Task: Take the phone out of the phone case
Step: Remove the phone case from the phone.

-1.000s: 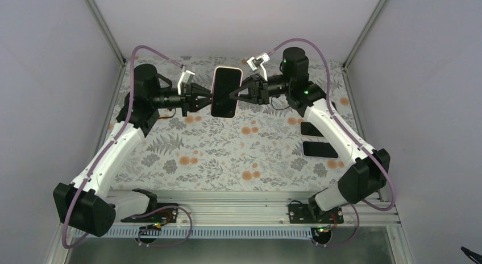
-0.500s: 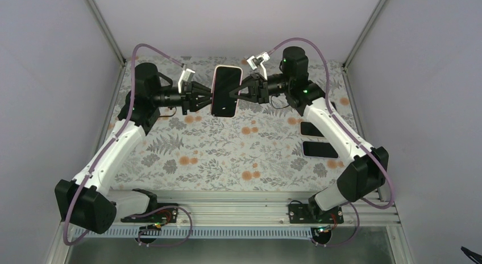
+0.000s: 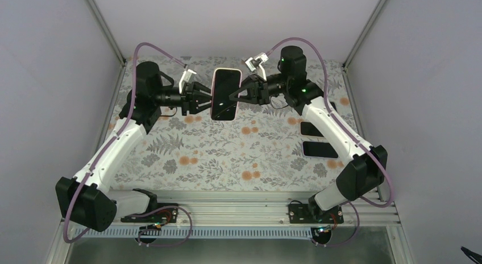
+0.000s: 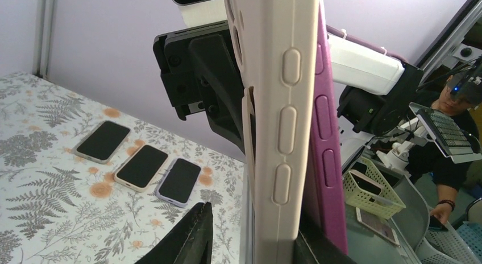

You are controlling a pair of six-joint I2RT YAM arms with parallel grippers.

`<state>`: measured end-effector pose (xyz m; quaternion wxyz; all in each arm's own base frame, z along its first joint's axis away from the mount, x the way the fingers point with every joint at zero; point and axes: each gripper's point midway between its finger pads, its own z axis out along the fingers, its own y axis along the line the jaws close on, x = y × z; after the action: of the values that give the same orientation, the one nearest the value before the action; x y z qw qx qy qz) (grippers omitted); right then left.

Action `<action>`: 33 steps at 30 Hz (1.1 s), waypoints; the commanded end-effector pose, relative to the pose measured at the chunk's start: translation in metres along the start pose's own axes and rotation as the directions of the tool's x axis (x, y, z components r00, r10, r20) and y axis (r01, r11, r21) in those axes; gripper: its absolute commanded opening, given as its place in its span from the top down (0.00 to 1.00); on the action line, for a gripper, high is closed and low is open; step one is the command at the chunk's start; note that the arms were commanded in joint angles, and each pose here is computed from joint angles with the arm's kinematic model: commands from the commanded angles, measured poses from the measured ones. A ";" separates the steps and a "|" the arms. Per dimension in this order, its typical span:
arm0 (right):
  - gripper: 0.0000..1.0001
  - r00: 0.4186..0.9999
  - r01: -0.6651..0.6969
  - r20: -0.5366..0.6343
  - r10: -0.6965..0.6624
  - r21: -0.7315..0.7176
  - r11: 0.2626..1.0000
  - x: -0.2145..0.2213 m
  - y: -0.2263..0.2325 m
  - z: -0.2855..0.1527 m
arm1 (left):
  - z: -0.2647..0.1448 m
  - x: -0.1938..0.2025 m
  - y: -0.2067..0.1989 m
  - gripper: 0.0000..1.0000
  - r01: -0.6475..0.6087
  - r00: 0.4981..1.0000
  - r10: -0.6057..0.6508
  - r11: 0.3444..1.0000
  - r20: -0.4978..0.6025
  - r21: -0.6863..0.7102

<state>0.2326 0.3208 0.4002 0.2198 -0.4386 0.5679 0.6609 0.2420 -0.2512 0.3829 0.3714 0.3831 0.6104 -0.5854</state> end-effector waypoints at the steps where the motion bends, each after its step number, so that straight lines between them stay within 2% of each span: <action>1: 0.96 0.993 -0.057 -0.107 0.043 -0.129 0.990 0.025 0.021 0.045 | 0.013 -0.019 -0.001 0.70 -0.108 0.993 0.109 0.994 0.043 -0.032; 10: 0.96 0.992 -0.065 -0.112 0.051 -0.125 0.990 0.025 0.015 0.049 | 0.023 -0.011 -0.012 0.64 -0.097 0.995 0.096 0.995 0.026 0.037; 16: 0.96 0.994 -0.053 -0.106 0.040 -0.124 0.991 0.018 0.015 0.045 | 0.022 -0.010 -0.013 0.96 -0.099 0.995 0.098 0.994 0.023 0.037; 20: 0.95 0.998 -0.013 -0.062 0.011 -0.044 0.999 0.000 0.003 0.029 | 0.012 -0.015 -0.004 0.98 -0.053 0.997 0.053 0.999 0.053 -0.007; 25: 0.71 0.999 0.054 0.000 -0.055 0.110 0.992 -0.033 -0.019 -0.003 | 0.001 -0.021 0.012 0.98 0.022 0.995 -0.016 0.998 0.097 -0.061; 30: 0.60 0.993 0.094 0.055 -0.106 0.192 0.977 -0.060 -0.023 -0.031 | -0.007 -0.021 0.031 0.98 0.105 0.987 -0.090 0.988 0.131 -0.110; 33: 0.47 0.987 0.126 0.067 -0.146 0.240 0.963 -0.068 -0.022 -0.041 | -0.012 -0.023 0.041 0.98 0.147 0.980 -0.125 0.979 0.157 -0.138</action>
<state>0.2902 0.3135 0.4266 0.2907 -0.4170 0.6037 0.6141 0.2738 -0.2460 0.3797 0.3827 0.2994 0.6449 -0.5899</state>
